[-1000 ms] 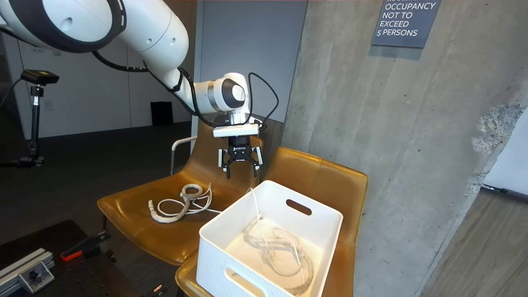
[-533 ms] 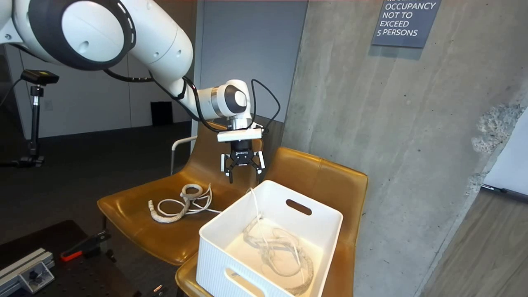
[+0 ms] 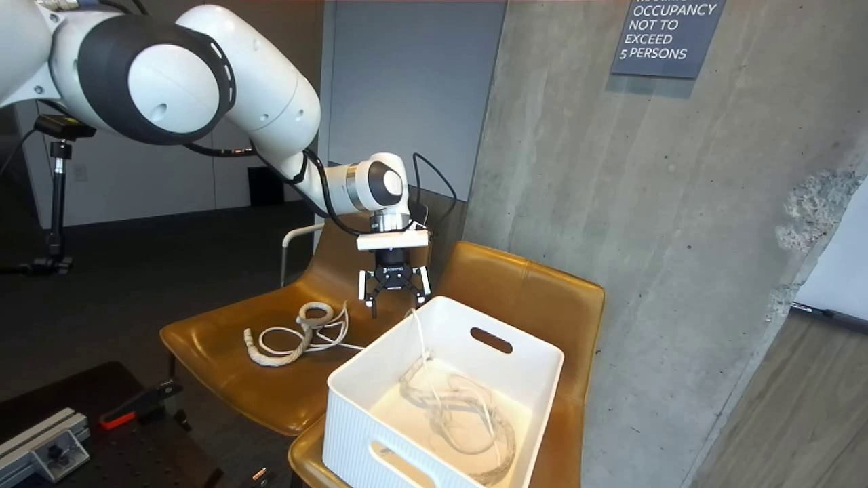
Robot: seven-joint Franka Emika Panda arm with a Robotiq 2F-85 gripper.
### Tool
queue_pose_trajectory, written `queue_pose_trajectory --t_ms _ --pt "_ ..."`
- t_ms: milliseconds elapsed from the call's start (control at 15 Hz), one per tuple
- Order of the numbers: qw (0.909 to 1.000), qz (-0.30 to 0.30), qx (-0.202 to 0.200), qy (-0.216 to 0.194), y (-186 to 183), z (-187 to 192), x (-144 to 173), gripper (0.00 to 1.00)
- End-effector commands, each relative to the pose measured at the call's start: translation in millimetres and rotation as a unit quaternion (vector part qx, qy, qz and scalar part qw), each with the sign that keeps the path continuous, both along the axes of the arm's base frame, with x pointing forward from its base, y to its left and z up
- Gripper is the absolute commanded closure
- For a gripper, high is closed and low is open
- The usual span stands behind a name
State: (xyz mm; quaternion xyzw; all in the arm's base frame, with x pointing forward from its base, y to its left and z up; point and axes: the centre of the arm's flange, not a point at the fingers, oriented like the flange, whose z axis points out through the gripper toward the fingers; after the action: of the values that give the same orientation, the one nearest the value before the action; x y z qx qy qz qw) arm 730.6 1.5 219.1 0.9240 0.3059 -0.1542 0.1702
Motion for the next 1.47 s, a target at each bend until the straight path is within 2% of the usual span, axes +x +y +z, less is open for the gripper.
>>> queue_pose_trajectory --t_ms 0,67,133,200,800,1133,1200,1400 --pt "0.9996 0.015 -0.020 0.011 -9 -2 14 0.07" --pt "0.9996 0.015 -0.021 0.011 -10 -2 14 0.26" --pt "0.9996 0.016 -0.022 0.010 -11 -3 15 0.32" --pt "0.9996 0.016 -0.022 0.010 -10 -2 15 0.32" --pt "0.9996 0.008 -0.025 0.011 -8 -3 9 0.98" --pt "0.9994 -0.027 0.020 -0.008 33 22 -10 0.99" --pt "0.9986 -0.038 0.037 -0.011 50 26 -14 0.99" --pt "0.9914 -0.063 0.114 -0.014 134 38 -28 0.99"
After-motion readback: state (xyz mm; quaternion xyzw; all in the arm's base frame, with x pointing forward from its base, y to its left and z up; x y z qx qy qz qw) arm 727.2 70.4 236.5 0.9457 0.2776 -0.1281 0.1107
